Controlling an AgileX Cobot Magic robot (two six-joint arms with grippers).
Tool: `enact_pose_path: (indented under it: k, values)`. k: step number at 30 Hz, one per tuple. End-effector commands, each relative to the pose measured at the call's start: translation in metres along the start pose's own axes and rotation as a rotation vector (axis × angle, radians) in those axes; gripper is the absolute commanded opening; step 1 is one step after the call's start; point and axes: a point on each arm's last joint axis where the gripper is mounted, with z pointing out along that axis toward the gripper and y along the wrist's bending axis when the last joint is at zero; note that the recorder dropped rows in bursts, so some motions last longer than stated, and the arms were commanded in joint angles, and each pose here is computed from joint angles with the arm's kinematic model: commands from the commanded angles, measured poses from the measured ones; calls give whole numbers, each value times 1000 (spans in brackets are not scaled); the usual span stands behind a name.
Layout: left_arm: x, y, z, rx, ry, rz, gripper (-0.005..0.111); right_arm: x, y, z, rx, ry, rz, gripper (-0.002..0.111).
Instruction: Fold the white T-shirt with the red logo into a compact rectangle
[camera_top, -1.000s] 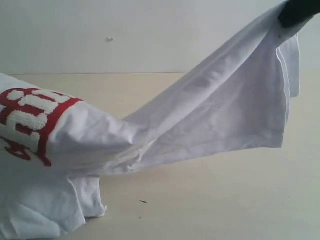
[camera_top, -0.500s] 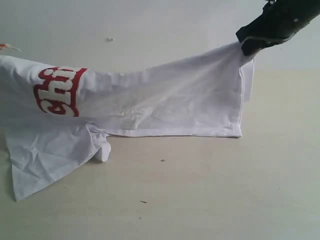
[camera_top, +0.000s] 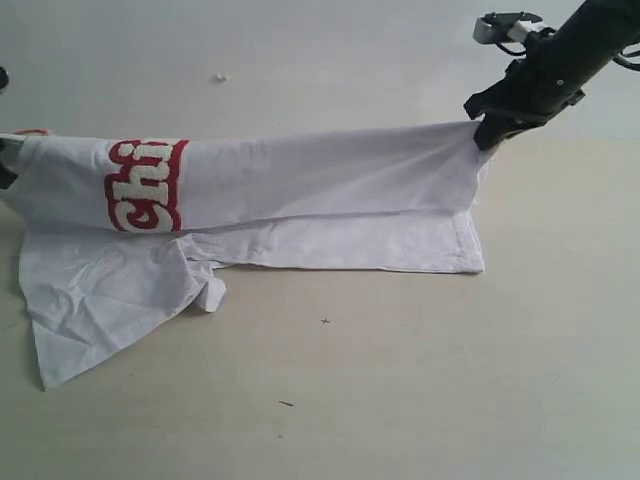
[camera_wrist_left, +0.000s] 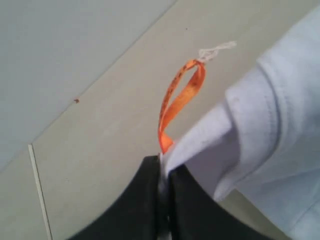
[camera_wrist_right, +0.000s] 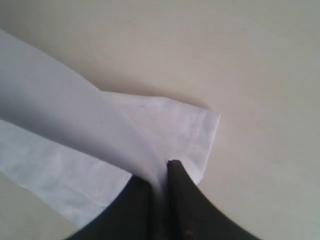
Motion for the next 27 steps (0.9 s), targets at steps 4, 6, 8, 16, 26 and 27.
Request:
enact_pose_path:
  k: [4, 6, 8, 16, 26, 27]
  values:
    - [-13, 5, -44, 79, 13, 23, 0, -2, 16, -49, -33, 38, -43, 0]
    - [-16, 4, -60, 123, 28, 28, 0, -5, 21, -63, -27, 9, -54, 0]
    - [-18, 1, -79, 180, 49, 34, 0, -3, 29, -81, -24, -11, -7, 0]
    - [-22, -10, -158, 365, 110, 86, 0, 35, 72, -143, -65, -50, -11, 0]
    - [-25, -25, -261, 364, 43, -20, 0, 85, 125, -235, -19, -208, -2, 0]
    - [-26, -27, -267, 363, 27, -46, 0, 91, 131, -244, -9, -226, -3, 0]
